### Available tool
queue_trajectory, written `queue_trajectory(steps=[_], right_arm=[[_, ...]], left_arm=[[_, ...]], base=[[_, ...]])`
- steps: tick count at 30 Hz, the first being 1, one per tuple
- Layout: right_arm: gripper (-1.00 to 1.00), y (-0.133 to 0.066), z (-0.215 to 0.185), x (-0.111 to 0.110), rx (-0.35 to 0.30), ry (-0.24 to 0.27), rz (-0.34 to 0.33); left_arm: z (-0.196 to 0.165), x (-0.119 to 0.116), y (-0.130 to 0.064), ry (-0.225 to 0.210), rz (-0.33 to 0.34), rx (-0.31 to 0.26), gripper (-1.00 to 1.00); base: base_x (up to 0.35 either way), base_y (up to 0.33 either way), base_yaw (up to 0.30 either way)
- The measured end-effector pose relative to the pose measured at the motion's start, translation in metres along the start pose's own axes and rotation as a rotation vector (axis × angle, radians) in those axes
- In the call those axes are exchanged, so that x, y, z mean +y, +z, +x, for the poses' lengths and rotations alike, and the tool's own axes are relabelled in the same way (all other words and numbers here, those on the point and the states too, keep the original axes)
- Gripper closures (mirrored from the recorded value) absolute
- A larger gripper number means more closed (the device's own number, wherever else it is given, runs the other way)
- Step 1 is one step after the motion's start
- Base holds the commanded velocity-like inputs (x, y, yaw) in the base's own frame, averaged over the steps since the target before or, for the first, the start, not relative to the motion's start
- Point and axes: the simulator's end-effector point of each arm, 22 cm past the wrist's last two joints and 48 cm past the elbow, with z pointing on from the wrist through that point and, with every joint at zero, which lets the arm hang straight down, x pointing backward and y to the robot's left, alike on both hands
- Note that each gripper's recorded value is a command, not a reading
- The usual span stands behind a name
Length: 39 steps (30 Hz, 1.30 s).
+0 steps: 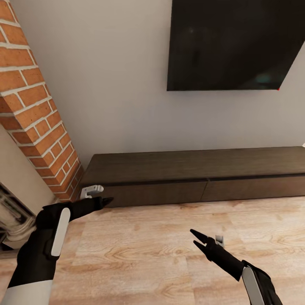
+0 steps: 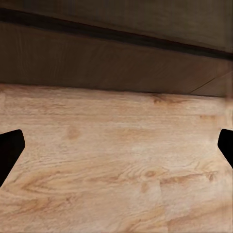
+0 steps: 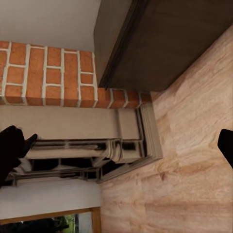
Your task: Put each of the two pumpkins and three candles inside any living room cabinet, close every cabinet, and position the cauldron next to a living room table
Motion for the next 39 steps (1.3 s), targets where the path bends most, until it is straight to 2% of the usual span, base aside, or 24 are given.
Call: queue_trajectory(steps=[4,7,8,9,10,12,17,21,23,26,28,31,32,35,39], right_arm=[[-1.0,0.006,-0.014,0.01,-0.011,-0.018,-0.017],[-1.0,0.011,-0.036,0.019,-0.042,-0.022,-0.035],[-1.0,0.011,-0.048,0.019,-0.066,-0.006,-0.042],[-1.0,0.012,-0.054,0.018,-0.079,0.006,-0.044],[-1.0,0.015,-0.064,0.016,-0.098,0.039,-0.051],[-1.0,0.019,-0.077,0.007,-0.12,0.099,-0.055],[-1.0,0.029,-0.099,0.005,-0.142,0.169,-0.076],[-1.0,0.031,-0.104,0.005,-0.15,0.186,-0.084],[-1.0,0.031,-0.107,0.005,-0.158,0.178,-0.083],[-1.0,0.025,-0.122,0.002,-0.218,0.111,-0.07],[-1.0,0.021,-0.129,-0.002,-0.246,0.083,-0.057],[-1.0,0.011,-0.144,-0.01,-0.318,0.084,-0.052],[-1.0,0.009,-0.157,-0.005,-0.353,0.087,-0.066],[-1.0,0.018,-0.189,0.015,-0.401,0.079,-0.083],[-1.0,0.027,-0.217,0.027,-0.447,0.055,-0.053]], left_arm=[[-0.009,-0.003,-0.01,0.031,0.062,-0.013,-1.0],[-0.017,-0.008,-0.025,0.07,0.163,-0.018,-1.0],[-0.019,-0.014,-0.034,0.089,0.229,-0.015,-1.0],[-0.02,-0.016,-0.039,0.098,0.262,-0.011,-1.0],[-0.021,-0.021,-0.048,0.113,0.316,-0.005,-1.0],[-0.021,-0.026,-0.057,0.127,0.368,0.002,-1.0],[-0.02,-0.031,-0.065,0.141,0.416,0.012,-1.0],[-0.02,-0.038,-0.068,0.147,0.446,0.014,-1.0],[-0.016,-0.045,-0.071,0.15,0.48,0.023,-1.0],[-0.008,-0.059,-0.075,0.156,0.538,0.044,-1.0],[-0.006,-0.063,-0.075,0.159,0.552,0.051,-1.0],[-0.003,-0.067,-0.076,0.163,0.567,0.058,-1.0],[-0.002,-0.068,-0.076,0.164,0.571,0.061,-1.0],[-0.001,-0.069,-0.076,0.165,0.575,0.063,-1.0],[0.0,-0.07,-0.076,0.165,0.577,0.065,-1.0]], base=[[0.0,0.0,0.0],[0.0,0.0,0.0],[0.0,0.0,0.0],[0.0,0.0,0.0],[0.0,0.0,0.0],[0.0,0.0,0.0],[0.0,0.0,0.0],[0.0,0.0,0.0],[0.0,0.0,0.0],[0.0,0.0,0.0],[0.0,0.0,0.0],[0.0,0.0,0.0],[0.0,0.0,0.0],[0.0,0.0,0.0],[0.0,0.0,0.0]])
